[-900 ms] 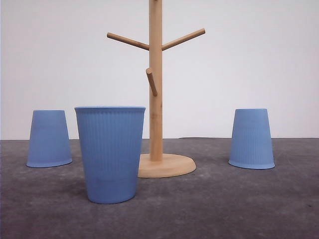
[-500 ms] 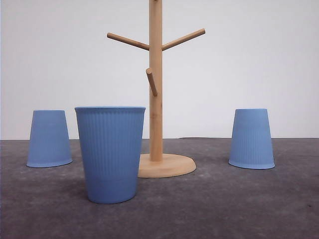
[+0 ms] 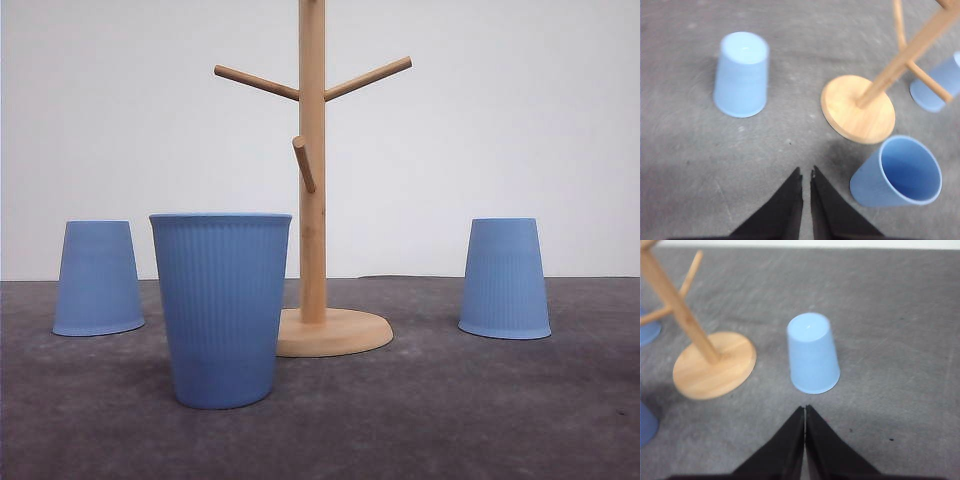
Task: Place three cups
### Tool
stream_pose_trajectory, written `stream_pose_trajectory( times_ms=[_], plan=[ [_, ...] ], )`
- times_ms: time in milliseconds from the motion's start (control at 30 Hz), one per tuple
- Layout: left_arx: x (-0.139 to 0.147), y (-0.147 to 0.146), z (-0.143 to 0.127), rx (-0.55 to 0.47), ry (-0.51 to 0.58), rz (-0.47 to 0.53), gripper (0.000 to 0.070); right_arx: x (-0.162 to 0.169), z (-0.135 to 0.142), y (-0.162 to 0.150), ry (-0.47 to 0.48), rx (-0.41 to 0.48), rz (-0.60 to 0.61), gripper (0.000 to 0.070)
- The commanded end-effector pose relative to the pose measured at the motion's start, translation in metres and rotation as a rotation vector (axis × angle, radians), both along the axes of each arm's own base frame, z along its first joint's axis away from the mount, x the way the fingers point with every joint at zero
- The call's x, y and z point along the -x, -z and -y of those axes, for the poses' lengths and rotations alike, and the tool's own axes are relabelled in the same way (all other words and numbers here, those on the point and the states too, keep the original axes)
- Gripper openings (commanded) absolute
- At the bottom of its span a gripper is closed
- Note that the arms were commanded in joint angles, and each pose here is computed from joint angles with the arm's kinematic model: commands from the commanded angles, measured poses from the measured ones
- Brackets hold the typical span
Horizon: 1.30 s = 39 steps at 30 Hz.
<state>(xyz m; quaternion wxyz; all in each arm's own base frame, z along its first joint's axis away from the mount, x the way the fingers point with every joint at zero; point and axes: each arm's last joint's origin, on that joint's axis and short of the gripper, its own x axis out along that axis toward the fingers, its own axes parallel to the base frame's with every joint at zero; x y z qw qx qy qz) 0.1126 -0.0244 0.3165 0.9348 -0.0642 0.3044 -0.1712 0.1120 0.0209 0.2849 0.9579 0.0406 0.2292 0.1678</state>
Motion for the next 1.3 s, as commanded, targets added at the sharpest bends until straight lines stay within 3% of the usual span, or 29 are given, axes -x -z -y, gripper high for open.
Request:
stream_pose_trajectory(
  times_ms=[0, 133, 200, 233, 333, 367, 433, 700, 867, 967, 1133, 1267],
  plan=[
    [-0.001, -0.008, 0.005, -0.058, 0.070, 0.060, 0.0015, 0.001, -0.005, -0.007, -0.035, 0.040, 0.047, 0.0000],
    [-0.004, -0.005, 0.016, -0.091, 0.175, 0.049, 0.0017, 0.001, -0.014, -0.005, -0.123, 0.095, 0.060, 0.0000],
    [-0.004, -0.004, 0.019, -0.107, 0.210, 0.056, 0.0050, 0.002, -0.016, -0.005, -0.143, 0.100, 0.062, 0.0021],
    [-0.004, -0.004, 0.020, -0.116, 0.226, 0.062, 0.0091, 0.002, -0.017, -0.005, -0.149, 0.102, 0.063, 0.0059],
    [-0.003, -0.005, 0.020, -0.133, 0.244, 0.076, 0.0401, 0.002, -0.017, -0.005, -0.149, 0.101, 0.063, 0.0357],
    [-0.002, -0.005, 0.020, -0.133, 0.245, 0.079, 0.0470, 0.002, -0.017, -0.005, -0.148, 0.100, 0.062, 0.0419],
    [-0.001, -0.005, 0.020, -0.132, 0.244, 0.084, 0.0527, 0.002, -0.017, -0.005, -0.147, 0.096, 0.061, 0.0467],
    [0.002, -0.007, 0.018, -0.063, 0.186, 0.055, 0.0527, 0.002, -0.017, -0.005, -0.153, 0.093, 0.061, 0.0467],
    [-0.006, -0.006, 0.017, -0.047, 0.024, 0.026, 0.0526, 0.002, -0.017, -0.005, -0.153, 0.093, 0.061, 0.0467],
    [-0.018, -0.002, 0.017, -0.024, -0.053, -0.034, 0.0526, 0.002, -0.017, -0.005, -0.153, 0.093, 0.061, 0.0467],
    [-0.047, 0.009, 0.020, -0.044, -0.094, -0.144, 0.0529, 0.002, -0.017, -0.005, -0.153, 0.093, 0.061, 0.0467],
    [-0.075, 0.014, 0.023, -0.059, -0.111, -0.180, 0.0631, 0.002, -0.017, -0.005, -0.153, 0.094, 0.061, 0.0467]
  ],
)
